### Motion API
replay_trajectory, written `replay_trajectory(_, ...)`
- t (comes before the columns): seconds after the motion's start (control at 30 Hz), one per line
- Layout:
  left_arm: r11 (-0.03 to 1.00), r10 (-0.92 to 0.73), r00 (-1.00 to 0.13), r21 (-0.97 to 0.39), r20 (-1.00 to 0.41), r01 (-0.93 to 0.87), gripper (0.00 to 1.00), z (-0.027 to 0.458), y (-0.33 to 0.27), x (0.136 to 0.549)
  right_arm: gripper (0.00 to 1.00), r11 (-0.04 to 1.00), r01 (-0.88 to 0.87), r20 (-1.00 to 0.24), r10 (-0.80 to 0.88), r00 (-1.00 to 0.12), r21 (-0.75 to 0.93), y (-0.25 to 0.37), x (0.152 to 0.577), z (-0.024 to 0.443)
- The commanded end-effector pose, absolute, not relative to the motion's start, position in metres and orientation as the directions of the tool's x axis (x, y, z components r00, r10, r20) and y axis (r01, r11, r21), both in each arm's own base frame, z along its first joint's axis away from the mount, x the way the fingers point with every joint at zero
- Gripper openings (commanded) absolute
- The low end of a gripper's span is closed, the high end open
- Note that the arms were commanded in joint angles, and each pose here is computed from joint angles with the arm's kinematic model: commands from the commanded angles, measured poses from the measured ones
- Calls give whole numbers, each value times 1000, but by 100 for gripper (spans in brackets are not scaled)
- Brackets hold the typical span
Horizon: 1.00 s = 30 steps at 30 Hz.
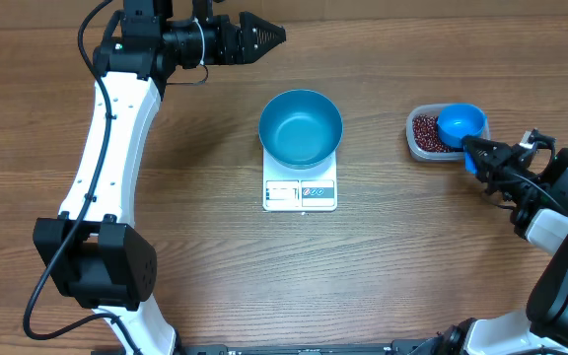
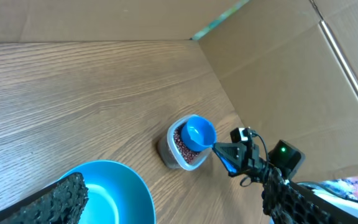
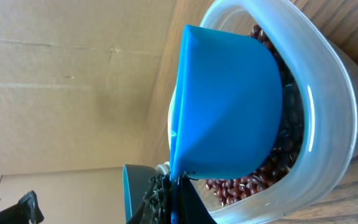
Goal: Scoop item into bowl and weigh 150g on scale
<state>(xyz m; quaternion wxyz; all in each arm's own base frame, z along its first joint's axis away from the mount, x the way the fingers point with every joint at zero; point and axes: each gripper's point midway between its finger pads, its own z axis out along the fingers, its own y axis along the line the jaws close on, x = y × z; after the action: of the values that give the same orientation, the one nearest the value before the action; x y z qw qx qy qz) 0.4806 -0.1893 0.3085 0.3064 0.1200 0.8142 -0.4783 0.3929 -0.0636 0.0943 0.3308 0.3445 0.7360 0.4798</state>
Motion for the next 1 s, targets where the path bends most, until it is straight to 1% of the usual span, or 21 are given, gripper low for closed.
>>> replay_trajectory(0.0,546,-97,-740,-658,-665,519,93,324,-185,480,4,314,133,-187,800,-571,940,-59,392,105)
replay_trajectory(0.07,555,-100,-740,-654,-666,514,94,323,-184,481,4,315,96,-202,784,-587,944,-57,393,116)
replay_trajectory(0.27,565,-85,-725,-632,-684,530,89,322,-183,482,4,317,-33,-265,725,-636,948,-49,397,153)
replay_trajectory(0.4,566,-81,-722,-628,-687,534,84,321,-183,482,4,329,-132,-329,665,-670,935,-42,396,171)
replay_trajectory(0.5,570,-74,-717,-619,-693,539,85,321,-183,482,4,312,-173,-341,633,-695,934,-37,393,179)
replay_trajectory(0.63,619,-77,-725,-603,-684,503,88,312,-177,486,4,303,-190,-345,619,-705,934,-36,393,185)
replay_trajectory(0.7,635,-66,-730,-593,-680,495,89,307,-174,485,4,321,-183,-354,632,-690,929,-40,396,185)
replay_trajectory(0.87,650,-55,-739,-586,-672,485,90,302,-172,483,4,382,-117,-370,700,-611,917,-61,408,177)
replay_trajectory(0.97,651,-55,-738,-585,-672,484,91,302,-172,484,4,457,-108,-435,710,-555,883,-74,416,175)
